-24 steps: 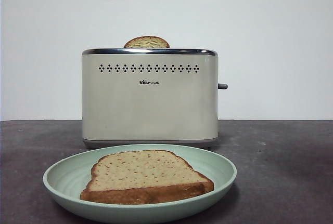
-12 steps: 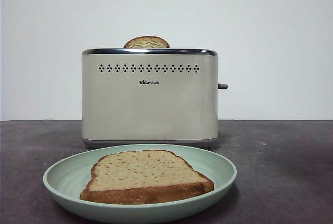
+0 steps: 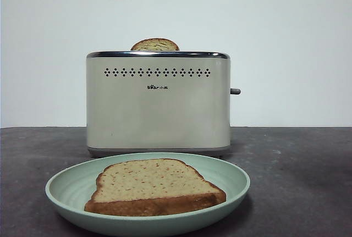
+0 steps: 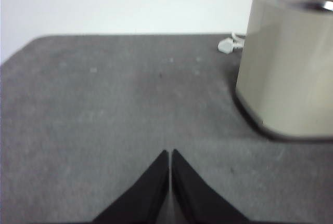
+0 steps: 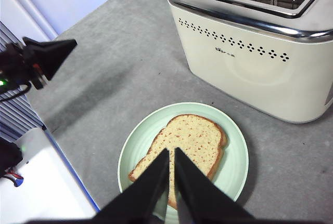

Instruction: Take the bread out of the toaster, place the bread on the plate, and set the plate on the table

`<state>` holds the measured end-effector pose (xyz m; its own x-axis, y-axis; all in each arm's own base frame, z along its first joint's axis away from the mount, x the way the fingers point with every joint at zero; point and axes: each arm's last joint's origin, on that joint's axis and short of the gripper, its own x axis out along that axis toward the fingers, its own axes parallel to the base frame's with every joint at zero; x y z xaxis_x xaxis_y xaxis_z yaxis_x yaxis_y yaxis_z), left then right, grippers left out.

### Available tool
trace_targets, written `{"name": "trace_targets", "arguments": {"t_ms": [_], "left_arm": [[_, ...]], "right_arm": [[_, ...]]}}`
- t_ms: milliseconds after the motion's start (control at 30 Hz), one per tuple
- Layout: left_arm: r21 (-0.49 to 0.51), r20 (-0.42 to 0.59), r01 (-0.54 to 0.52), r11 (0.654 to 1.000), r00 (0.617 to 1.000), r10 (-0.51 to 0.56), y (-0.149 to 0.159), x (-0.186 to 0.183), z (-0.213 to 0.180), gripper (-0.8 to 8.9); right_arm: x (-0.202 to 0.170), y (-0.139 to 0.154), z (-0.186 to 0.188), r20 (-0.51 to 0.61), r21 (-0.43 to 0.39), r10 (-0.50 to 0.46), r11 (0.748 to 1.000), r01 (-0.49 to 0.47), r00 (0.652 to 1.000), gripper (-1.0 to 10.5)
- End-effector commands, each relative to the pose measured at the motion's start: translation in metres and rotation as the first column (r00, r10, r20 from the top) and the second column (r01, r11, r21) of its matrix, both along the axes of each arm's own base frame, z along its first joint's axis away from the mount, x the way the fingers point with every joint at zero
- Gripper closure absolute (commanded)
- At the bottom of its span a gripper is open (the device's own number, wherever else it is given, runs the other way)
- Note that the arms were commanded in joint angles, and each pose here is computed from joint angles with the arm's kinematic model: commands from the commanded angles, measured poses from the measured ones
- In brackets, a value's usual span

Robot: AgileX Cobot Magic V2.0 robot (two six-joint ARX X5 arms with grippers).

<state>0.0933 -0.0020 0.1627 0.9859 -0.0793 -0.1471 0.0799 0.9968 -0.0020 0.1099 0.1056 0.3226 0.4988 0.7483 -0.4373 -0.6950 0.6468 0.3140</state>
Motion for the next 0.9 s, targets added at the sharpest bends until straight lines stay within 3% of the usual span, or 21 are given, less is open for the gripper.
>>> {"name": "trace_targets", "arguments": {"t_ms": [33, 300, 900], "left_arm": [[-0.017, -0.01, -0.005, 1.0, 1.0, 0.004, 0.0002, 0.0012, -0.0061, 8.06], [-0.082, -0.037, -0.016, 0.997, 0.999, 0.013, 0.0002, 0.0024, -0.0138, 8.06], [-0.081, -0.039, -0.016, 0.997, 0.999, 0.013, 0.0002, 0.0024, -0.014, 8.06]], "right_arm": [[-0.0002, 0.0015, 0.0049, 0.019, 0.007, 0.011, 1.0, -0.011, 1.0, 9.4], [-0.0002, 0.0015, 0.0049, 0.019, 0.007, 0.011, 1.0, -0.011, 1.0, 9.4], [-0.0002, 0.0015, 0.0049, 0.019, 0.007, 0.011, 1.0, -0.011, 1.0, 9.4]]}}
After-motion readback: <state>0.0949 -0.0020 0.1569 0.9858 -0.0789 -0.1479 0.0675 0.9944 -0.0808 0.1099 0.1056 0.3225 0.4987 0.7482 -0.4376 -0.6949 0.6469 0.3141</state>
